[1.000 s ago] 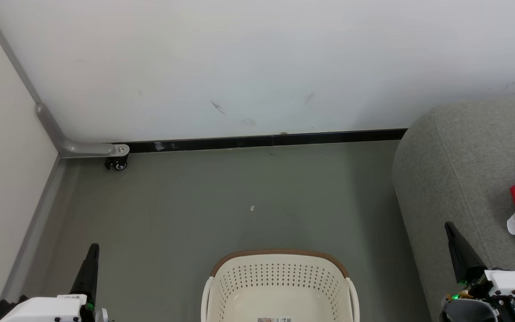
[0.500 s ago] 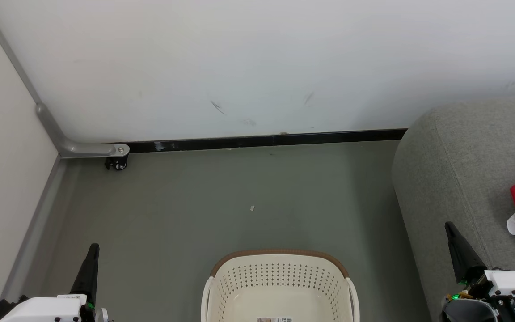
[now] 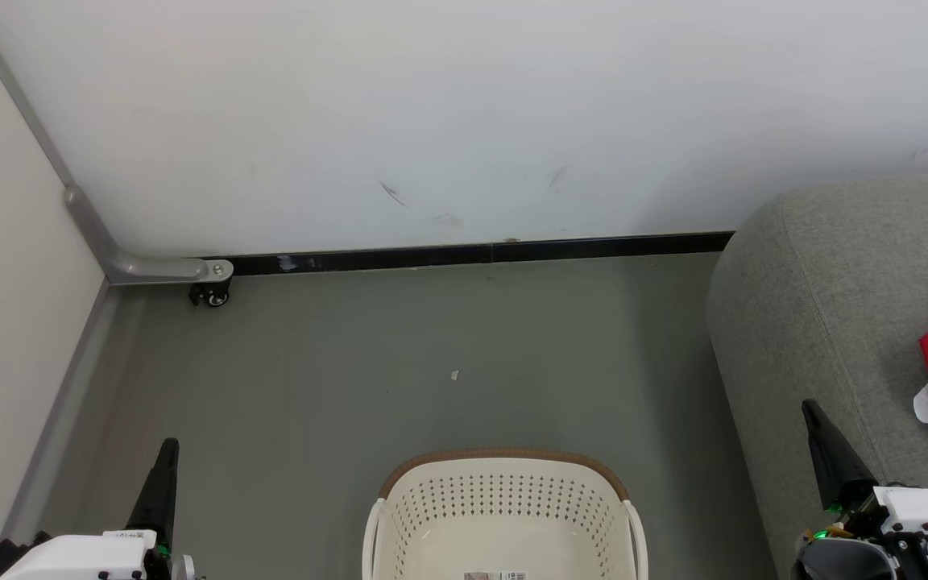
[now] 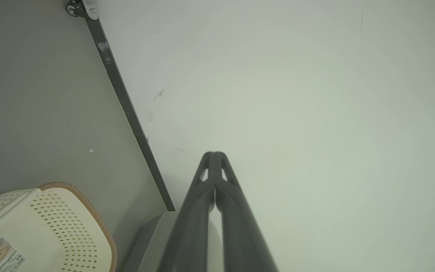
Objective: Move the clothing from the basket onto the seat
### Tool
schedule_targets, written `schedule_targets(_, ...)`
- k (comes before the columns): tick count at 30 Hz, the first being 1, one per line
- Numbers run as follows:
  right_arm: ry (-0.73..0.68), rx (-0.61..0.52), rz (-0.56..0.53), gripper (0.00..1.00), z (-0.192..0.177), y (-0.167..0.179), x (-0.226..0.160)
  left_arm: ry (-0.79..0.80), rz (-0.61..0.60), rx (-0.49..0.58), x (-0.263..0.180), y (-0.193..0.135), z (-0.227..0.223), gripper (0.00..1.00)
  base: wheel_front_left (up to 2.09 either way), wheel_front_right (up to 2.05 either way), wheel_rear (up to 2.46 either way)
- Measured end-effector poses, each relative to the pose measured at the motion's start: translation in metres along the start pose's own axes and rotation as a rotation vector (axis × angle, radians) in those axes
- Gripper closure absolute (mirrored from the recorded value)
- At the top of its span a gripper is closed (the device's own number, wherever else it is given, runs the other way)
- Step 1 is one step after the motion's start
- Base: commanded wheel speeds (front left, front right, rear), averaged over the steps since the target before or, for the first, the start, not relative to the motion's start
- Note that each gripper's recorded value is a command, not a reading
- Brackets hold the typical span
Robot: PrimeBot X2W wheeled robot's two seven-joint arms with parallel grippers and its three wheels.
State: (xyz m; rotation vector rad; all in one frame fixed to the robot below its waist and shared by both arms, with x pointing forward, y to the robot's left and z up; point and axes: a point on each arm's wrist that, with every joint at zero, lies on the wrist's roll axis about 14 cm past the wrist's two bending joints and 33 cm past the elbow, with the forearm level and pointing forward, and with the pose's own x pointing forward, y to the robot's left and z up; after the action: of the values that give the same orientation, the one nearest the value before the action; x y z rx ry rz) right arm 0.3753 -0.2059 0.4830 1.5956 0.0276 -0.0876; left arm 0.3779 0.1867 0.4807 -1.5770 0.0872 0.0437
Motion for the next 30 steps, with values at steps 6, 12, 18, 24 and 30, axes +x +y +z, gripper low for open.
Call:
schedule_targets(6,-0.001,0.000,0.000,1.00,0.0002,0.0000,0.0000,0.000,0.000,0.000,0.0000,0.0000,0.0000,1.00,0.00,0.00,0.00)
schedule_targets(12,-0.001,0.000,0.000,1.00,0.0002,-0.0001,0.0000,0.000,0.000,0.000,0.0000,0.0000,0.0000,1.00,0.00,0.00,0.00)
schedule_targets(18,-0.002,0.000,0.000,1.00,0.0002,-0.0001,0.0000,0.000,0.000,0.000,0.0000,-0.0001,0.0000,1.00,0.00,0.00,0.00)
schedule_targets(24,0.001,0.000,0.000,1.00,-0.0002,-0.0001,-0.0001,0.000,0.000,0.000,0.0000,-0.0001,0.0000,1.00,0.00,0.00,0.00)
schedule_targets(30,0.000,0.001,0.000,1.00,0.0001,-0.0001,0.0000,0.000,0.000,0.000,0.0000,-0.0001,0.0000,1.00,0.00,0.00,0.00)
